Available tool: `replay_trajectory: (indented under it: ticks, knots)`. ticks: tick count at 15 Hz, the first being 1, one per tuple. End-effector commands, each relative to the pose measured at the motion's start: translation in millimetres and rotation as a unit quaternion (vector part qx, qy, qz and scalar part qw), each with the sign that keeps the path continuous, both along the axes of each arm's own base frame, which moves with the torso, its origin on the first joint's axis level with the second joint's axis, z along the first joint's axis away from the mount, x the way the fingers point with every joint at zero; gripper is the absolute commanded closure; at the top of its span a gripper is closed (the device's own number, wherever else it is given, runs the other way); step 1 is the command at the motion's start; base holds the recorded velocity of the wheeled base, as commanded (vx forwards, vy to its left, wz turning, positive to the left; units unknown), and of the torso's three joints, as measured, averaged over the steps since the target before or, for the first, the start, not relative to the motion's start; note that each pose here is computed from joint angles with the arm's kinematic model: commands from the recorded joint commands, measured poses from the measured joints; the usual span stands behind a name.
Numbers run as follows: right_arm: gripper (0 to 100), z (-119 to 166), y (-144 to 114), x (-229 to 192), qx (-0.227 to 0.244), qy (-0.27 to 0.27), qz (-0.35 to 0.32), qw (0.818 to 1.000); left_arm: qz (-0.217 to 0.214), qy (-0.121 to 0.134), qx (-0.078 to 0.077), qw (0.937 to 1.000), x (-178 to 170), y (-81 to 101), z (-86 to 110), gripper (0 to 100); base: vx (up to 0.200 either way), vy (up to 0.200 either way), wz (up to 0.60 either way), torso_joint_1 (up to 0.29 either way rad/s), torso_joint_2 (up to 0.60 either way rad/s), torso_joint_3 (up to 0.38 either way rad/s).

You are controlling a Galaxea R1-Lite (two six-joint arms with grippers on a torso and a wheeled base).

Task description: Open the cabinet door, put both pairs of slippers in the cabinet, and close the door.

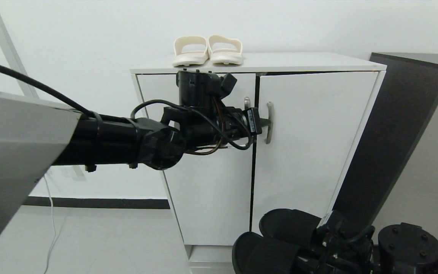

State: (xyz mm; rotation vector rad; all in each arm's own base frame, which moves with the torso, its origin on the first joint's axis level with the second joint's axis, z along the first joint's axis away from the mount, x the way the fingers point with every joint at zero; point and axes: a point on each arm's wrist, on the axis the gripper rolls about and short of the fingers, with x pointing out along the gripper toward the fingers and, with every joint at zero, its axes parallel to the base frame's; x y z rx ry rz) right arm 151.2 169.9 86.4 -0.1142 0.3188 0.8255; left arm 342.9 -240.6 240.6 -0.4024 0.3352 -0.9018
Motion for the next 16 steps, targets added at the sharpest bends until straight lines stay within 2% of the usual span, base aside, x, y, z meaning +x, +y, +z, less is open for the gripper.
replay_trajectory:
  ticks: [1, 4, 6, 7, 16]
  knots:
    - [100, 0.0, 0.4, -2.2, 0.0, 0.0, 0.004, 1.0, -0.008, -0.01, -0.006, 0.9999, -26.1, 10.2, 14.4, 100, 0.0, 0.0, 0.0, 0.0, 0.0, 0.0]
    - [100, -0.7, -0.4, -3.4, -0.008, -0.006, 0.008, 1.0, -0.007, -0.012, -0.007, 0.9999, -46.8, 25.9, 22.2, 100, 0.0, 0.0, 0.0, 0.0, 0.0, 0.0]
    - [100, -0.7, -0.2, -3.6, -0.01, -0.008, 0.01, 1.0, 0.01, -0.014, -0.01, 0.9998, -40.8, 40.5, 25.7, 100, 0.0, 0.0, 0.0, 0.0, 0.0, 0.0]
    - [100, -0.7, 0.1, -3.9, -0.01, -0.008, 0.01, 1.0, 0.016, -0.014, -0.01, 0.9997, -33.2, 41.6, 24.1, 100, 0.0, 0.0, 0.0, 0.0, 0.0, 0.0]
    - [100, 1.1, 1.4, -13.1, -0.007, -0.008, 0.029, 1.0, 0.025, -0.022, -0.019, 0.9993, 18.5, 16.9, 12.1, 100, 0.0, 0.0, 0.0, 0.0, 0.0, 0.0]
